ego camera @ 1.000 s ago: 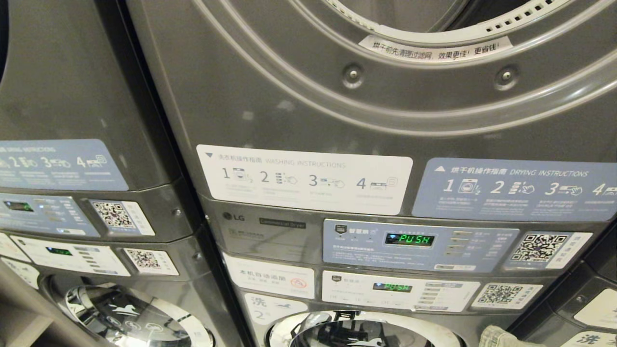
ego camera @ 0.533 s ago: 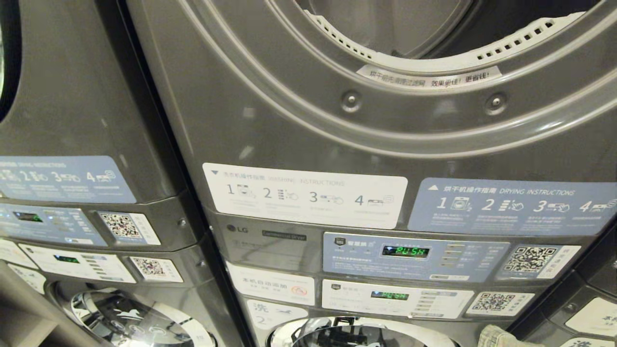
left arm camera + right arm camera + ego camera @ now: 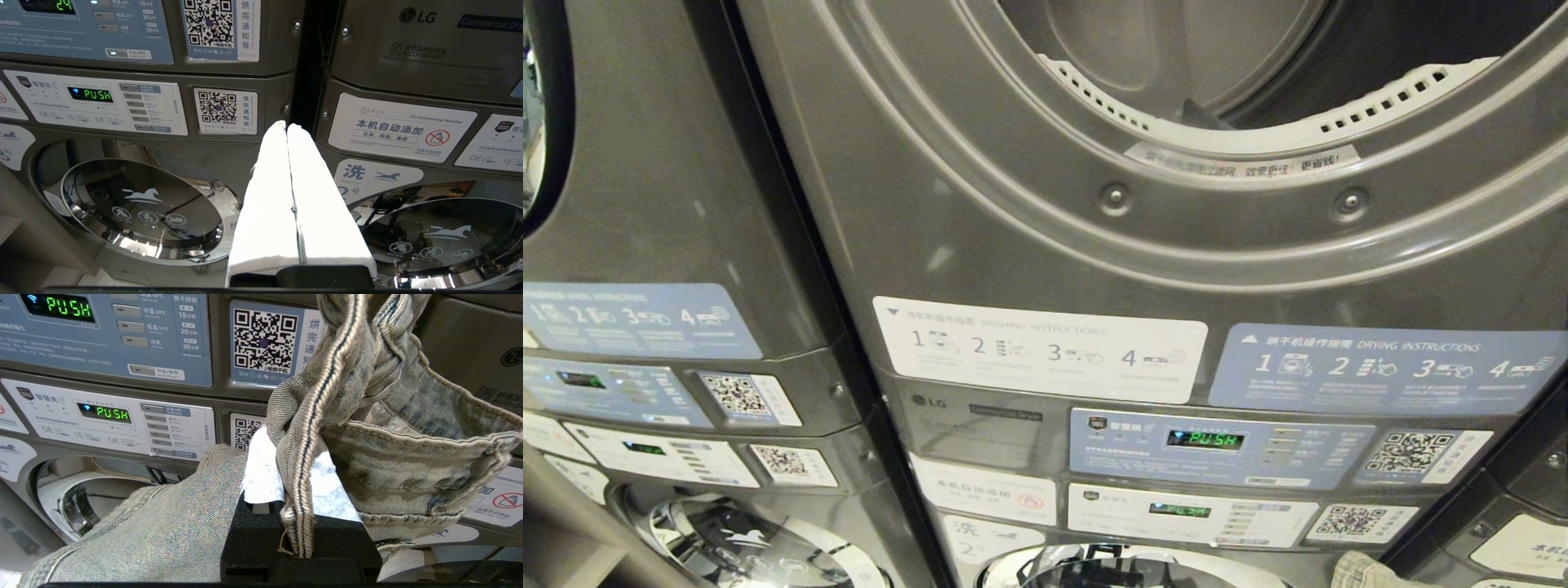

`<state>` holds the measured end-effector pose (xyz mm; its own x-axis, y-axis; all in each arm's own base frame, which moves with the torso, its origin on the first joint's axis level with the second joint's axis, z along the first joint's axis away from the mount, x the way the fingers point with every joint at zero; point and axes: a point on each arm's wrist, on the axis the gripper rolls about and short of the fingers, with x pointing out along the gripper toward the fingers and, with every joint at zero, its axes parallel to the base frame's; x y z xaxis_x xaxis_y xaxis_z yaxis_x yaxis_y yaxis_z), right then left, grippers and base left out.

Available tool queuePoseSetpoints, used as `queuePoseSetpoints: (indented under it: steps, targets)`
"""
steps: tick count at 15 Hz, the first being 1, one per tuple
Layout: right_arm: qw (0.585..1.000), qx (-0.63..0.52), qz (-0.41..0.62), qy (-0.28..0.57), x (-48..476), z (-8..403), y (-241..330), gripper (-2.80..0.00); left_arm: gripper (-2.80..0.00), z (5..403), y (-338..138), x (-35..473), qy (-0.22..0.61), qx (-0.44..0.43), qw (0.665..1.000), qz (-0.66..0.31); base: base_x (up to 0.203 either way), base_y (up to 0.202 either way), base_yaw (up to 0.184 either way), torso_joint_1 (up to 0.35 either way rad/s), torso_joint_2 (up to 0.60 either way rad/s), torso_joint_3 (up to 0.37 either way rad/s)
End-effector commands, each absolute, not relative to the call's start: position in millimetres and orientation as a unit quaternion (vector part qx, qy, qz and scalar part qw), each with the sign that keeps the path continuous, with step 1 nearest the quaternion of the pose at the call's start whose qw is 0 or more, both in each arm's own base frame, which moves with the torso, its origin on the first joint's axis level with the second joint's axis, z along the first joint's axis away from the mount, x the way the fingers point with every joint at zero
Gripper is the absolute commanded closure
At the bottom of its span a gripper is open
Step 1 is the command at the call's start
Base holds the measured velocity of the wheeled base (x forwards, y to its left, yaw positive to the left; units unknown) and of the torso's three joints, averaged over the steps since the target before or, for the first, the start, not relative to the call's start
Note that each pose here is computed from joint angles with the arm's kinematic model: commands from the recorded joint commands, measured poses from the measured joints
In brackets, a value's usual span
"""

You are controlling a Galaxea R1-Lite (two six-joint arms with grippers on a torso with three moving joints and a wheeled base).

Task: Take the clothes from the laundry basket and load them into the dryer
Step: Put the clothes in the dryer

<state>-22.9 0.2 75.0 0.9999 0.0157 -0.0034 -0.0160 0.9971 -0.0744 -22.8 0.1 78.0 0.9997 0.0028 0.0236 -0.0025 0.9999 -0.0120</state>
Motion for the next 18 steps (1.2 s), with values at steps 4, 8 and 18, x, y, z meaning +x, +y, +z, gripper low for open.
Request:
queuePoseSetpoints:
  steps: [4,8,18]
  targets:
    - [0.999,-0.038,0.008,0.001,-22.9,75.0,0.2,0.0,0.0,77.5,0.1,-22.8,-0.012,-0.006,1.0,0.001,0.0,0.0,0.0,0.084,-0.16,-0.08]
    - [0.999,-0.038,0.008,0.001,-22.9,75.0,0.2,0.0,0.0,77.7,0.1,-22.9,-0.013,-0.006,1.0,0.001,0.0,0.0,0.0,0.073,-0.13,-0.069]
    - [0.999,-0.038,0.008,0.001,-22.9,75.0,0.2,0.0,0.0,77.7,0.1,-22.9,-0.013,-0.006,1.0,0.001,0.0,0.0,0.0,0.068,-0.13,-0.068]
